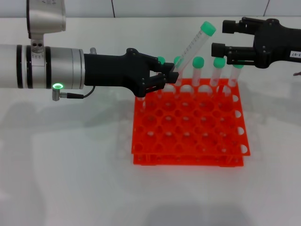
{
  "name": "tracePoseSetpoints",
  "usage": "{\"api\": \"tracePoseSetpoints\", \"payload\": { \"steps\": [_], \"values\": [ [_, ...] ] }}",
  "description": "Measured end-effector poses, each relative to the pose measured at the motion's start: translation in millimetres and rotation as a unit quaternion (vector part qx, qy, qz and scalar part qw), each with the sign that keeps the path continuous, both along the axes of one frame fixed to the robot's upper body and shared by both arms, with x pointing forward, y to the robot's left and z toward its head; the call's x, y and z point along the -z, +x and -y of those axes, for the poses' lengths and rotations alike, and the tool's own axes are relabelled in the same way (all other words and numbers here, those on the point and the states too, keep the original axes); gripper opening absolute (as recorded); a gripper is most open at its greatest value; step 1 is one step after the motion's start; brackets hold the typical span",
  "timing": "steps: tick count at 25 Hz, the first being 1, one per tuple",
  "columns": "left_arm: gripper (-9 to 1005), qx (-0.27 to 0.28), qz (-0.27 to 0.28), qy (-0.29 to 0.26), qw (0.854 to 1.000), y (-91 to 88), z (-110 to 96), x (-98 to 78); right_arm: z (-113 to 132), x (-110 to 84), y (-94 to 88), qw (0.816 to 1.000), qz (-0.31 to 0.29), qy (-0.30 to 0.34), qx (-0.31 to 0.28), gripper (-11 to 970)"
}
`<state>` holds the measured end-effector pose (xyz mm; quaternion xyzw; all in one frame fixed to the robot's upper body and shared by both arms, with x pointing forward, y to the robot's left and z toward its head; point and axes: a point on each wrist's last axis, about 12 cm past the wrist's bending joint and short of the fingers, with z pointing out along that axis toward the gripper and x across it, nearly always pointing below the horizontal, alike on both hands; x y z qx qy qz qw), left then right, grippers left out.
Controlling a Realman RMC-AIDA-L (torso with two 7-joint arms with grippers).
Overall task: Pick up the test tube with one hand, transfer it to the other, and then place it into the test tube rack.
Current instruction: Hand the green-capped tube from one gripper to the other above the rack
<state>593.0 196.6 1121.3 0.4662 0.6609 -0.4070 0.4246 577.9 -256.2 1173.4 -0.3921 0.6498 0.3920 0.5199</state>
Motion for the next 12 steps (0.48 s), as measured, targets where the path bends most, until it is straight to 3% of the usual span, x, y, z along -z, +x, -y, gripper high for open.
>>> {"api": "tracePoseSetpoints", "payload": {
  "steps": [12],
  "values": [
    [193, 0.002, -0.002, -0.002, 1.0, -1.1, 0.3, 0.3, -12.4, -2.0, 3.1, 1.0, 0.002, 0.007, -0.017, 766]
  ]
}}
